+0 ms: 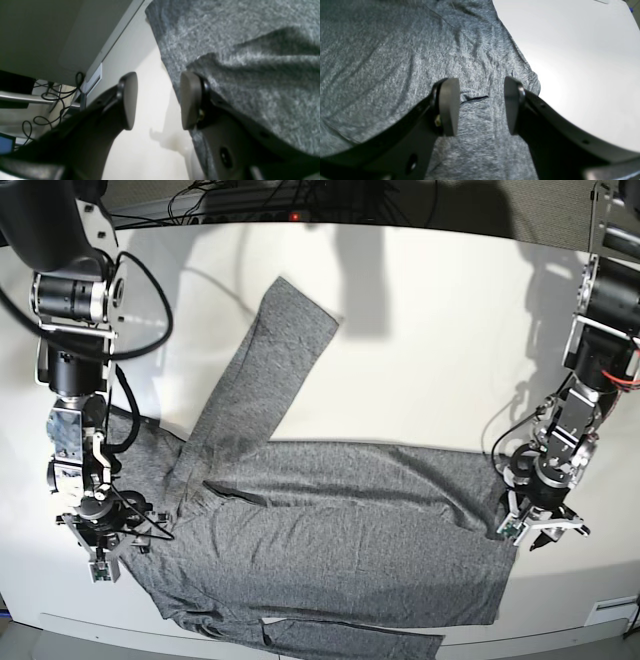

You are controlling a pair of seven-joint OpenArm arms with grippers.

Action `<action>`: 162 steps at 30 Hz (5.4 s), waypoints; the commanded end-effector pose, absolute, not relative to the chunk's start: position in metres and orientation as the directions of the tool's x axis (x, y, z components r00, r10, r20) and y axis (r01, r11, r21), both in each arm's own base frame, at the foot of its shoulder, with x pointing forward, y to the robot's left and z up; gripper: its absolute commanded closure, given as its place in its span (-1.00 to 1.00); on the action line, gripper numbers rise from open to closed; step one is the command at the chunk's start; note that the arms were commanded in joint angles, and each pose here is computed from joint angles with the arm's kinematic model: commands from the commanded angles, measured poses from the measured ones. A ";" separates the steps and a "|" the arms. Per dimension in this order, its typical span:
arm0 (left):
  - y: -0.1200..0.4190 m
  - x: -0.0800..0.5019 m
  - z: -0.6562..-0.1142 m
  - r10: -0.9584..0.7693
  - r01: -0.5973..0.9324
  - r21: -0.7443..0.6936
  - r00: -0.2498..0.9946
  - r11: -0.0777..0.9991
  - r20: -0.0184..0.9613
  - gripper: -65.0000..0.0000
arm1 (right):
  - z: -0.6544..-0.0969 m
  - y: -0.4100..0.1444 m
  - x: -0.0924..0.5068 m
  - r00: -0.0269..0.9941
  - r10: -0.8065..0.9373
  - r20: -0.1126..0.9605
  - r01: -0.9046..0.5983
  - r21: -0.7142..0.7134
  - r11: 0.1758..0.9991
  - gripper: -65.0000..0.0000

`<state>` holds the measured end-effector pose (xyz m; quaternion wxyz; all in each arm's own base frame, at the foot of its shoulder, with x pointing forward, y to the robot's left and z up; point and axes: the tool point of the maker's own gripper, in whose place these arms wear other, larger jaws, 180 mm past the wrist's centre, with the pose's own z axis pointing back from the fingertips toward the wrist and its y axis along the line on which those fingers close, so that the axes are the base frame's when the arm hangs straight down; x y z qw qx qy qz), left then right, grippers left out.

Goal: Fold the T-shirt properly
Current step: 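Move the left gripper to the sleeve cuff and grasp it, then carry the sleeve cuff with the left gripper across the shirt body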

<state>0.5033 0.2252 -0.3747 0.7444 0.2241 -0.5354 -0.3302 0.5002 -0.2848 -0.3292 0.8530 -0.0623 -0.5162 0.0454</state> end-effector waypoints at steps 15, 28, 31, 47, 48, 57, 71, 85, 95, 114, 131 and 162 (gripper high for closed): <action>0.229 0.495 -0.374 -0.435 0.107 0.429 0.392 0.897 0.811 0.18 | -0.349 -0.254 0.474 0.536 0.253 0.805 -0.285 -0.110 0.952 0.11; 0.112 0.371 -0.322 -0.507 0.322 0.429 0.215 0.844 0.835 0.18 | -0.317 -0.287 0.421 0.471 0.409 0.782 -0.264 -0.318 0.911 0.11; 0.087 0.337 -0.314 -0.461 0.362 0.366 0.222 0.857 0.859 0.18 | -0.322 -0.294 0.411 0.486 0.414 0.770 -0.245 -0.335 0.910 0.11; -0.038 0.216 -0.339 -0.287 0.627 0.028 0.315 0.778 0.905 0.18 | -0.294 -0.306 0.429 0.443 0.379 0.812 -0.149 -0.351 0.925 0.11; -0.047 0.210 -0.338 -0.302 0.645 0.041 0.300 0.763 0.905 0.18 | -0.293 -0.306 0.430 0.440 0.379 0.814 -0.148 -0.350 0.925 0.11; -0.087 0.194 -0.353 -0.372 0.700 0.104 0.243 0.707 0.896 0.18 | -0.296 -0.308 0.429 0.459 0.378 0.804 -0.147 -0.351 0.925 0.11; -0.094 0.183 -0.402 -0.383 0.722 0.040 0.319 0.691 0.867 0.18 | -0.295 -0.308 0.429 0.455 0.378 0.806 -0.147 -0.351 0.925 0.11; -0.113 0.180 -0.374 -0.279 0.731 -0.064 0.339 0.680 0.899 0.18 | -0.296 -0.309 0.429 0.462 0.371 0.806 -0.134 -0.350 0.927 0.11; -0.119 0.186 -0.354 -0.193 0.731 -0.064 0.262 0.679 0.946 0.18 | -0.296 -0.309 0.429 0.462 0.370 0.806 -0.134 -0.349 0.927 0.11; -0.087 0.179 -0.469 -0.620 0.806 0.228 0.207 0.547 0.757 0.18 | -0.296 -0.309 0.429 0.465 0.370 0.804 -0.134 -0.350 0.927 0.11; 0.022 0.191 -0.496 -0.766 0.733 0.424 0.204 0.532 0.610 0.18 | -0.299 -0.311 0.427 0.482 0.369 0.795 -0.134 -0.349 0.927 0.11; -0.054 0.208 -0.397 -0.440 0.739 0.149 0.215 0.657 0.872 0.18 | -0.300 -0.311 0.427 0.485 0.366 0.794 -0.134 -0.346 0.929 0.11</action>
